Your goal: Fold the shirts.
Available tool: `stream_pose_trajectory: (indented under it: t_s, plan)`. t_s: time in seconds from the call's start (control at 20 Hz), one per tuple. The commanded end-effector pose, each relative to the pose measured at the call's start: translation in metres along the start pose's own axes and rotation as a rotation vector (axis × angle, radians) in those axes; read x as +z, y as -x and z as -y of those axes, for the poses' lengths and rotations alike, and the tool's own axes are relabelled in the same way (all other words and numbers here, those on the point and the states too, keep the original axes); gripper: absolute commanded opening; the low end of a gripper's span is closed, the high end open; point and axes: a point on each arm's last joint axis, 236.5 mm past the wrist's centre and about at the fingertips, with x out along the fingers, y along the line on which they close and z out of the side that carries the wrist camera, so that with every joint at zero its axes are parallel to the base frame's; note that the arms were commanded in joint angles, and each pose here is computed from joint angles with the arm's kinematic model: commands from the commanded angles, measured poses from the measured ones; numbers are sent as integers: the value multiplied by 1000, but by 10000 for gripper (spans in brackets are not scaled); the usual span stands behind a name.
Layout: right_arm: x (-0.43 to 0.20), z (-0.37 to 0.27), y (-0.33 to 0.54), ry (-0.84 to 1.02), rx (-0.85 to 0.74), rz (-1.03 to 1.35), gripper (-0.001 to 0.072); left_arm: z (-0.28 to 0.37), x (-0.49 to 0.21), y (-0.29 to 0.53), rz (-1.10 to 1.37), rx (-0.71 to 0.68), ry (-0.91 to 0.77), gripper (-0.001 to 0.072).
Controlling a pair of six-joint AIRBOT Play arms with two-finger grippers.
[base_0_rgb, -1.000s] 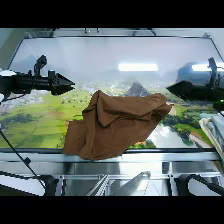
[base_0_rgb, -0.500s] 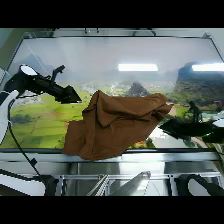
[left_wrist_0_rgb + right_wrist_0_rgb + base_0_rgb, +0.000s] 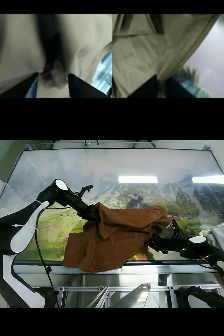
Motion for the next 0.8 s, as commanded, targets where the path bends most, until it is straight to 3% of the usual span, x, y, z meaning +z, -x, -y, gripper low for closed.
stream_pose_trajectory:
  t_s: [0.0,0.05,0.2,0.35,0.5,0.75]
  plan:
    - [11,-10,-4,29,20,25,17,21,7,-13,-34,-27,-52,265]
    - [14,-17,-1,52,34,25,16,24,11,-9,-26,-25,-66,10]
    - [29,-43,26,153,70,32,16,29,21,18,3,-29,-64,15]
    - [60,-38,79,204,-10,86,16,35,31,55,72,-86,-26,15]
    - [88,-33,131,197,-49,196,16,56,54,102,243,-224,-5,15]
    - [118,-31,190,203,-61,370,16,77,50,150,332,-256,-40,15]
